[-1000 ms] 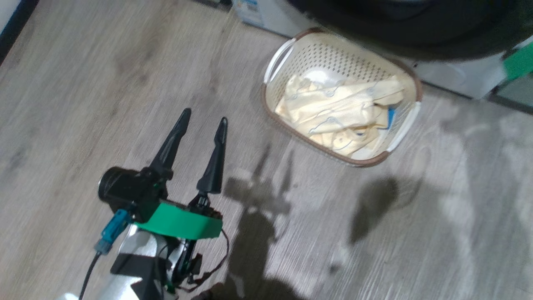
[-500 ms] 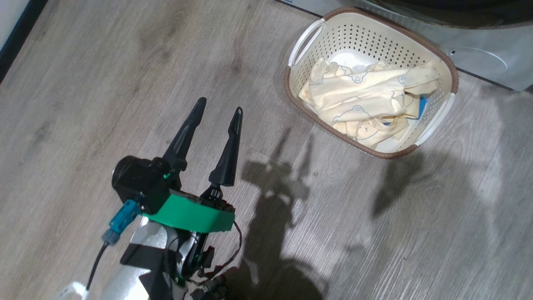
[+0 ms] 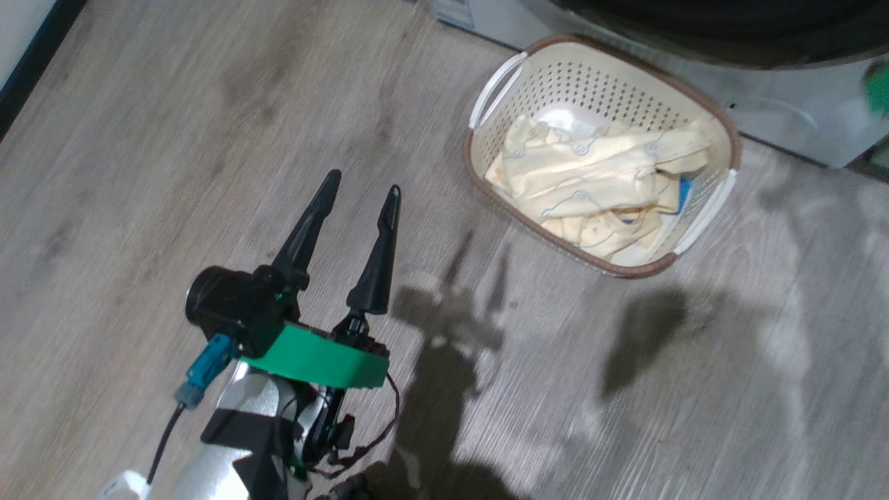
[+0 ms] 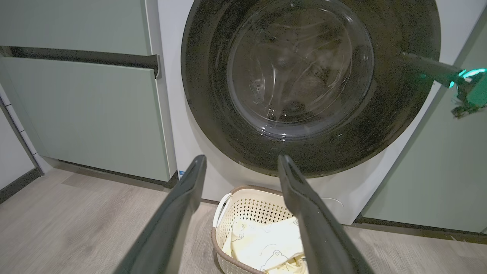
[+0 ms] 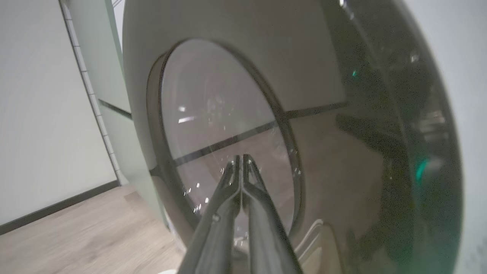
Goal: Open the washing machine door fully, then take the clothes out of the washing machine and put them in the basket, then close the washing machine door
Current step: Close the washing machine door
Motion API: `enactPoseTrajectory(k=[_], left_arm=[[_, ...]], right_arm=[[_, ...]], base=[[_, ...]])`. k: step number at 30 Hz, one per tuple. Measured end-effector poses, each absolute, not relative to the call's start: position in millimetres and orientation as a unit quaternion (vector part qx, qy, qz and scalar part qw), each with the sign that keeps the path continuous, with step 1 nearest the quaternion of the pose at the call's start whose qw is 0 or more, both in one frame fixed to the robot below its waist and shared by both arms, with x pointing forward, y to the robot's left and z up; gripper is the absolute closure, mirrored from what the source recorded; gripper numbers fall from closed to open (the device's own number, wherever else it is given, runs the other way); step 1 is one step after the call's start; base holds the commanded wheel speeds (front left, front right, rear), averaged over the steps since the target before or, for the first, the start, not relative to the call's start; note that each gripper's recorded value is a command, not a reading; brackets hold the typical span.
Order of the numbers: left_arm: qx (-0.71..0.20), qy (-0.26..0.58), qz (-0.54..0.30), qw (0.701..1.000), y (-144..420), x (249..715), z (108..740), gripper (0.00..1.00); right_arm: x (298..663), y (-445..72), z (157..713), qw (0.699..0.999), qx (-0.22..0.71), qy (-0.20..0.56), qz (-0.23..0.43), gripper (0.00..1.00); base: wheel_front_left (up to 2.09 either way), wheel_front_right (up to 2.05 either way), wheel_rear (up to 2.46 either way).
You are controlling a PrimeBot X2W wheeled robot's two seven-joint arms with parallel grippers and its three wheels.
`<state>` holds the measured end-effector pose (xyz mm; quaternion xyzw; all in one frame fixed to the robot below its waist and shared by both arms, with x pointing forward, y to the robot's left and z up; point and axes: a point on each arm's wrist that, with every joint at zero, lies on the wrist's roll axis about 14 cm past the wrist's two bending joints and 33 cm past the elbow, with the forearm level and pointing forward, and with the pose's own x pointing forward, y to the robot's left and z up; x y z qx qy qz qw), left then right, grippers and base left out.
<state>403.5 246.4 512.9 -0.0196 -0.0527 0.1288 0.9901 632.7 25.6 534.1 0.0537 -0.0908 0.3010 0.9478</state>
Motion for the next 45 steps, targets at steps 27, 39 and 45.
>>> enactPoseTrajectory(k=[27, 39, 45], left_arm=[[-0.033, -0.080, 0.068, 0.994, 216, 381, 531, 0.00], [-0.039, -0.087, 0.025, 0.995, 193, 378, 536, 0.00], [-0.042, -0.080, 0.015, 0.996, 188, 369, 534, 0.00]], right_arm=[[455, -106, 512, 0.983, 0.087, -0.058, 0.150, 0.00], [401, -156, 525, 0.992, 0.069, -0.072, 0.074, 0.00], [370, -172, 526, 0.994, 0.069, -0.072, 0.045, 0.00]], base=[[0.00, 0.00, 0.00], [0.00, 0.00, 0.00], [0.00, 0.00, 0.00]])
